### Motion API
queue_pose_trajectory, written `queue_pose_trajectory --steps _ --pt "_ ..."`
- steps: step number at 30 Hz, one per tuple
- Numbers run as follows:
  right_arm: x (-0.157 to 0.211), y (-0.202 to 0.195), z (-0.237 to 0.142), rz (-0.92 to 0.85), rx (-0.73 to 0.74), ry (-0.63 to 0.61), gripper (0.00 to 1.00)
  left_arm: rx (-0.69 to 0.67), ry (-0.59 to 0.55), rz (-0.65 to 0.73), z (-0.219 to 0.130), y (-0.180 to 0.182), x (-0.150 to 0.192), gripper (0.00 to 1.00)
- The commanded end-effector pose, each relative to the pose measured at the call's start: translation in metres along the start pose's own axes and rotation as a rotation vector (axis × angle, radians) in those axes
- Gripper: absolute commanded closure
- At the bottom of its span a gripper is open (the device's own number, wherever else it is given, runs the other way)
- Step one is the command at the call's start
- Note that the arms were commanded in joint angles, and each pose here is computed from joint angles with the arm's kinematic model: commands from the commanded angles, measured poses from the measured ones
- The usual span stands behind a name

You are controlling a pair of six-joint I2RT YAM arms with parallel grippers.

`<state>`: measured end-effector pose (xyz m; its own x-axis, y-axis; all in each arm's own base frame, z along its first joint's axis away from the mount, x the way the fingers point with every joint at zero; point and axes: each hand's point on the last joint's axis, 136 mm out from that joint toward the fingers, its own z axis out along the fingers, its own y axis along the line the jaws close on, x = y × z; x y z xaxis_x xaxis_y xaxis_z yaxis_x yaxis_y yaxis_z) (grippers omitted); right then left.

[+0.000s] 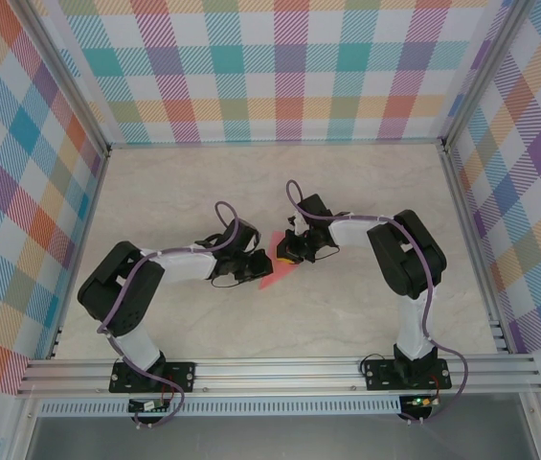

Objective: Fold a paper plane with a square sheet of paper (pick it up from the middle)
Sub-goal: Fourth fold the wing at the center of the table.

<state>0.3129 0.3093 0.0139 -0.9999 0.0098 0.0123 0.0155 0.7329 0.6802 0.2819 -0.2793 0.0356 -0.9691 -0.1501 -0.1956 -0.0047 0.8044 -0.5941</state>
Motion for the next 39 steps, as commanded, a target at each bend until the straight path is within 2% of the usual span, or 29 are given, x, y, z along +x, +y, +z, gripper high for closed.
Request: queue_pose_trajectory --steps 1,15,24,29,39 --pt "0.024 -0.076 0.018 0.119 0.249 0.054 0.92 0.072 -0.064 0.056 -0.017 -0.031 -0.017 0.84" --pt "0.024 -0.077 0.019 0.122 0.25 0.062 0.92 0.024 0.029 0.025 0.016 -0.011 -0.005 0.9" --pt "0.025 -0.079 0.02 0.13 0.264 0.072 0.92 -0.084 0.082 -0.007 0.018 0.02 0.014 0.9" --pt "0.025 -0.079 0.021 0.128 0.266 0.075 0.92 -0.1 0.105 -0.017 0.015 0.03 0.026 0.9" --pt "0.027 -0.081 0.022 0.128 0.268 0.085 0.92 0.081 0.062 0.04 -0.007 -0.02 0.015 0.87"
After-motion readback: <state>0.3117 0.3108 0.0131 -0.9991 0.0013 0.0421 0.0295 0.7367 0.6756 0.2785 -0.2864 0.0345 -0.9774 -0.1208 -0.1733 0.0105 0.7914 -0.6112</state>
